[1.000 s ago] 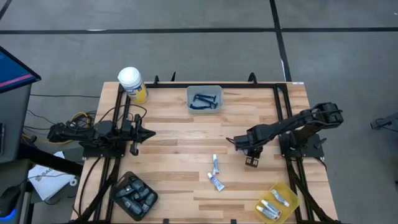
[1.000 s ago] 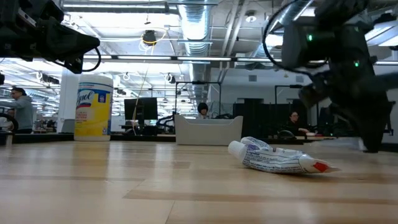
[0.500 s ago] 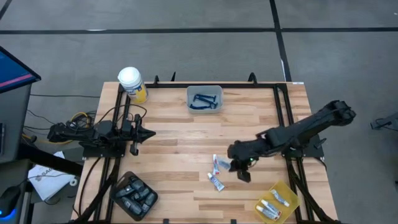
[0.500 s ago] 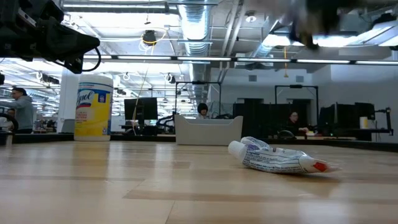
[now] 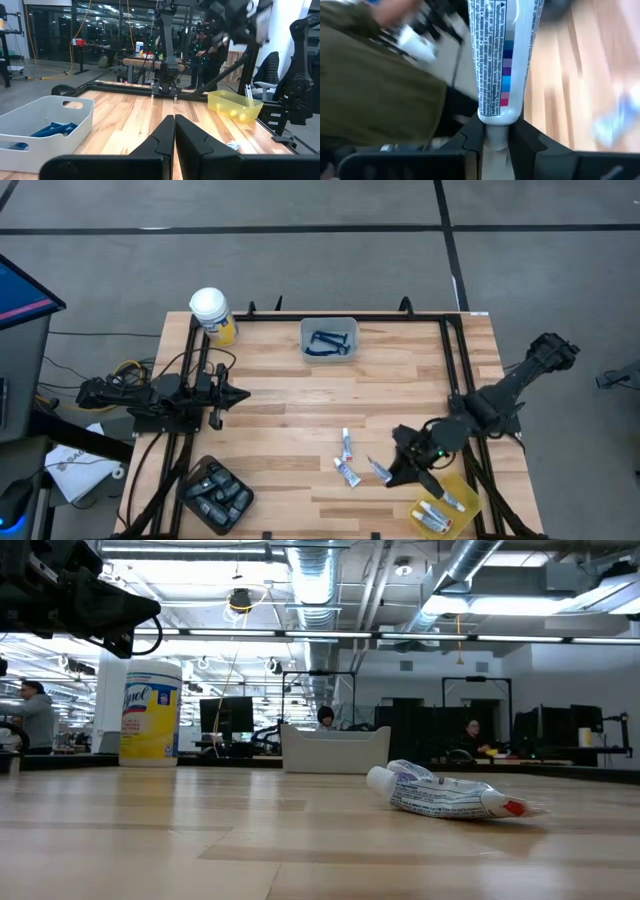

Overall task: Pick & Place Travel size toiletries
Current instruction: Put the white toothpaste into the yellow bin

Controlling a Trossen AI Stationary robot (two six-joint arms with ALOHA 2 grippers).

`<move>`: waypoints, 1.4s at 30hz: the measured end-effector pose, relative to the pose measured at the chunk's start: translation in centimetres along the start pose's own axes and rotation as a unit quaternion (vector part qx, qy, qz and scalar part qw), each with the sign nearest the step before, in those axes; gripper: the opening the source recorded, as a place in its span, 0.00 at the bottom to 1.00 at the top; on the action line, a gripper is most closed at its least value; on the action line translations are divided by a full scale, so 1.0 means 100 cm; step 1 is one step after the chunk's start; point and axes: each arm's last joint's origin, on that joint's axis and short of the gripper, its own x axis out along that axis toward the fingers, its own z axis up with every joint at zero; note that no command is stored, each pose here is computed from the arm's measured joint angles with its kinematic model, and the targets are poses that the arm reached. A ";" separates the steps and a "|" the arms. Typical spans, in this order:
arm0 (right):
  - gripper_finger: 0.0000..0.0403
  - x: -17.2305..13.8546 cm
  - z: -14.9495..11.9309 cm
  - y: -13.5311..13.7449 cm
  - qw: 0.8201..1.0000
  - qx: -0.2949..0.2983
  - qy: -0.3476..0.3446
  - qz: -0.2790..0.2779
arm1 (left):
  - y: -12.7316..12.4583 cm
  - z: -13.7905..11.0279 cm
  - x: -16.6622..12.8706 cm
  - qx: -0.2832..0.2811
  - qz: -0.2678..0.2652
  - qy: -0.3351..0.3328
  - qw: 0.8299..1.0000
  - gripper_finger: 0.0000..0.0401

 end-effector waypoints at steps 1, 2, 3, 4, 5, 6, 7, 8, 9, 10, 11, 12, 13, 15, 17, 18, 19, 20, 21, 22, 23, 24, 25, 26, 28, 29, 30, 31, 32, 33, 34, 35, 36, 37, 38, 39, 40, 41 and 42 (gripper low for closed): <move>0.13 0.000 -0.008 0.001 0.999 0.024 0.023 -0.010 | 0.000 0.000 0.000 0.000 0.000 0.000 1.000 0.02; 0.13 -0.001 -0.016 0.002 0.998 0.048 0.046 -0.024 | 0.000 0.000 0.000 0.000 0.000 0.000 1.000 0.02; 0.13 0.000 -0.025 0.003 0.994 0.071 0.072 -0.039 | 0.000 0.000 0.000 0.000 0.000 0.000 1.000 0.02; 0.13 0.000 -0.034 0.004 0.990 0.091 0.094 -0.053 | 0.000 0.000 0.000 0.000 0.000 0.000 1.000 0.02; 0.13 -0.001 -0.044 0.005 0.984 0.113 0.120 -0.072 | 0.000 0.000 0.000 0.000 0.000 0.000 1.000 0.02; 0.13 -0.002 -0.053 0.006 0.976 0.136 0.142 -0.094 | 0.000 0.000 0.000 0.000 0.000 0.000 1.000 0.02; 0.13 -0.003 -0.062 0.007 0.968 0.160 0.158 -0.111 | 0.000 0.000 0.000 0.000 0.000 0.000 1.000 0.02; 0.13 -0.005 -0.069 0.009 0.960 0.183 0.172 -0.128 | 0.000 0.000 0.000 0.000 0.000 0.000 1.000 0.02; 0.13 -0.008 -0.078 0.011 0.950 0.205 0.185 -0.146 | 0.000 0.000 0.000 0.000 0.000 0.000 1.000 0.02; 0.13 -0.012 -0.086 0.013 0.941 0.224 0.197 -0.161 | 0.000 0.000 0.000 0.000 0.000 0.000 1.000 0.02; 0.13 -0.015 -0.093 0.015 0.932 0.243 0.205 -0.173 | 0.000 0.000 0.000 0.000 0.000 0.000 1.000 0.02; 0.13 -0.018 -0.099 0.017 0.923 0.262 0.211 -0.186 | 0.000 0.000 0.000 0.000 0.000 0.000 1.000 0.02; 0.13 -0.021 -0.105 0.018 0.914 0.278 0.218 -0.201 | 0.000 0.000 0.000 0.000 0.000 0.000 1.000 0.02; 0.13 -0.027 -0.116 0.021 0.899 0.300 0.228 -0.225 | 0.000 0.000 0.000 0.000 0.000 0.000 1.000 0.02; 0.13 -0.031 -0.126 0.023 0.885 0.317 0.234 -0.249 | 0.000 0.000 0.000 0.000 0.000 0.000 1.000 0.02; 0.13 -0.032 -0.130 0.023 0.879 0.322 0.237 -0.261 | 0.000 0.000 0.000 0.000 0.000 0.000 1.000 0.02; 0.13 -0.031 -0.134 0.024 0.874 0.327 0.238 -0.268 | 0.000 0.000 0.000 0.000 0.000 0.000 1.000 0.02; 0.13 -0.030 -0.138 0.025 0.871 0.330 0.240 -0.274 | 0.000 0.000 0.000 0.000 0.000 0.000 1.000 0.02; 0.13 -0.028 -0.142 0.026 0.868 0.330 0.242 -0.281 | 0.000 0.000 0.000 0.000 0.000 0.000 1.000 0.02; 0.13 -0.026 -0.145 0.026 0.867 0.328 0.243 -0.286 | 0.000 0.000 0.000 0.000 0.000 0.000 1.000 0.02; 0.13 -0.023 -0.149 0.026 0.865 0.324 0.246 -0.293 | 0.000 0.000 0.000 0.000 0.000 0.000 1.000 0.02; 0.13 -0.019 -0.152 0.025 0.864 0.320 0.248 -0.301 | 0.000 0.000 0.000 0.000 0.000 0.000 1.000 0.02; 0.13 -0.016 -0.155 0.025 0.861 0.317 0.251 -0.308 | 0.000 0.000 0.000 0.000 0.000 0.000 1.000 0.02; 0.13 -0.012 -0.158 0.024 0.858 0.314 0.256 -0.316 | 0.000 0.000 0.000 0.000 0.000 0.000 1.000 0.02; 0.13 -0.003 -0.165 0.023 0.851 0.310 0.268 -0.328 | 0.000 0.000 0.000 0.000 0.000 0.000 1.000 0.02; 0.13 0.001 -0.168 0.022 0.849 0.306 0.275 -0.331 | 0.000 0.000 0.000 0.000 0.000 0.000 1.000 0.02; 0.13 0.005 -0.171 0.022 0.846 0.304 0.283 -0.334 | 0.000 0.000 0.000 0.000 0.000 0.000 1.000 0.02; 0.13 0.009 -0.175 0.022 0.843 0.303 0.292 -0.336 | 0.000 0.000 0.000 0.000 0.000 0.000 1.000 0.02; 0.13 0.013 -0.178 0.021 0.840 0.302 0.298 -0.338 | 0.000 0.000 0.000 0.000 0.000 0.000 1.000 0.02; 0.13 0.017 -0.180 0.021 0.839 0.300 0.303 -0.339 | 0.000 0.000 0.000 0.000 0.000 0.000 1.000 0.02; 0.13 0.021 -0.183 0.021 0.838 0.298 0.307 -0.339 | 0.000 0.000 0.000 0.000 0.000 0.000 1.000 0.02; 0.13 0.024 -0.185 0.020 0.837 0.296 0.309 -0.341 | 0.000 0.000 0.000 0.000 0.000 0.000 1.000 0.02; 0.13 0.026 -0.187 0.019 0.836 0.295 0.310 -0.344 | 0.000 0.000 0.000 0.000 0.000 0.000 1.000 0.02; 0.13 0.029 -0.190 0.018 0.835 0.293 0.310 -0.347 | 0.000 0.000 0.000 0.000 0.000 0.000 1.000 0.02; 0.13 0.031 -0.191 0.017 0.834 0.289 0.311 -0.352 | 0.000 0.000 0.000 0.000 0.000 0.000 1.000 0.02; 0.13 0.033 -0.193 0.016 0.833 0.289 0.310 -0.357 | 0.000 0.000 0.000 0.000 0.000 0.000 1.000 0.02; 0.13 0.035 -0.194 0.015 0.831 0.287 0.309 -0.361 | 0.000 0.000 0.000 0.000 0.000 0.000 1.000 0.02; 0.14 0.037 -0.195 0.014 0.830 0.285 0.310 -0.366 | 0.000 0.000 0.000 0.000 0.000 0.000 1.000 0.02; 0.14 0.038 -0.197 0.013 0.828 0.284 0.311 -0.371 | 0.000 0.000 0.000 0.000 0.000 0.000 1.000 0.02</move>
